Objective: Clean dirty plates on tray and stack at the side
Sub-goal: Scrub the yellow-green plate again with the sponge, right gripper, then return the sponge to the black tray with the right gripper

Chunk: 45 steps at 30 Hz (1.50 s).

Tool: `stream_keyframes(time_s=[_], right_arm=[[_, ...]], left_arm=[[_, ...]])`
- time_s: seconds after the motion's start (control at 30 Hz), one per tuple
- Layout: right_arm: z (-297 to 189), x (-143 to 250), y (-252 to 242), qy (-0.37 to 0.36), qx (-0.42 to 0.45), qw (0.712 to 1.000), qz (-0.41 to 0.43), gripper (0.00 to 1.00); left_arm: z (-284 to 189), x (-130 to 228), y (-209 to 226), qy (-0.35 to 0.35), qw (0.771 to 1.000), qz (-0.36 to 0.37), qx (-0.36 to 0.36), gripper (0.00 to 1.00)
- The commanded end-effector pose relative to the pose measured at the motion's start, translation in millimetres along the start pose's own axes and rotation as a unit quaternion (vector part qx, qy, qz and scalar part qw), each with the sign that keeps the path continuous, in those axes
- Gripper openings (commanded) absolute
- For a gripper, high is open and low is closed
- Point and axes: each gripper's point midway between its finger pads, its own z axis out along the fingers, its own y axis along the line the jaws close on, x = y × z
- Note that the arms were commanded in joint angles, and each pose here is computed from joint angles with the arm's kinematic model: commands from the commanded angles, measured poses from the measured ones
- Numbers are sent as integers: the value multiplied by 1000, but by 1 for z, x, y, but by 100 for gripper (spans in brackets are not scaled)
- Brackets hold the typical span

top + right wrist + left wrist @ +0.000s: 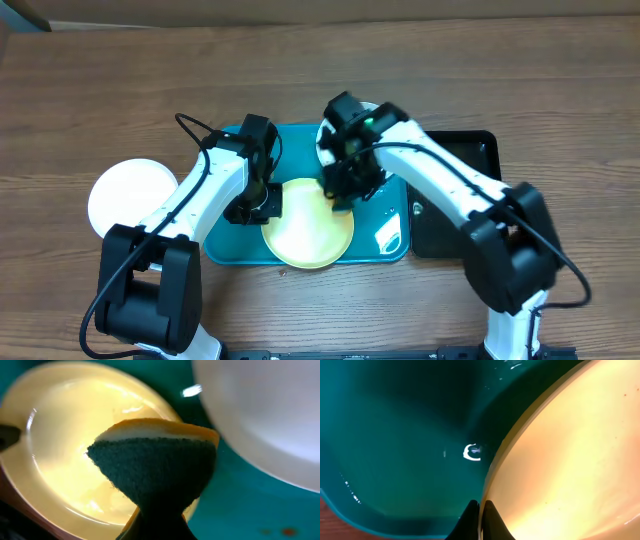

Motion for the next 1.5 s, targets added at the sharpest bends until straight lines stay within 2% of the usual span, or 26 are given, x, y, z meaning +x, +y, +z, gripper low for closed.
stream_keyframes(time_s=[0.0, 0.1, 0.27, 0.53, 0.73, 1.0, 1.13, 1.47], right_arm=[[-51, -19, -18, -67, 1, 996, 53, 4], [-68, -16, -45, -73, 5, 993, 97, 4], [-80, 9, -109, -48, 71, 974, 209, 4], [-57, 52, -173, -6, 88, 954, 287, 4], [-15, 77, -183, 15, 88, 954, 285, 4], [41, 97, -185, -4, 55, 956, 287, 4], [46, 99, -184, -7, 48, 957, 285, 11], [46, 100, -184, -5, 48, 957, 285, 11]], left_arm=[[2, -1, 10, -3, 1000, -13, -28, 4], [-2, -5, 13, -10, 999, -18, -37, 4], [-27, -15, 30, -35, 994, -48, -93, 4], [-105, -37, 39, -143, 982, -61, -109, 4], [-147, -38, 59, -220, 961, -79, -150, 4], [-187, -33, 75, -289, 926, -72, -231, 4], [-199, -34, 67, -317, 910, -53, -263, 4], [-217, -32, 40, -364, 878, -6, -311, 4]])
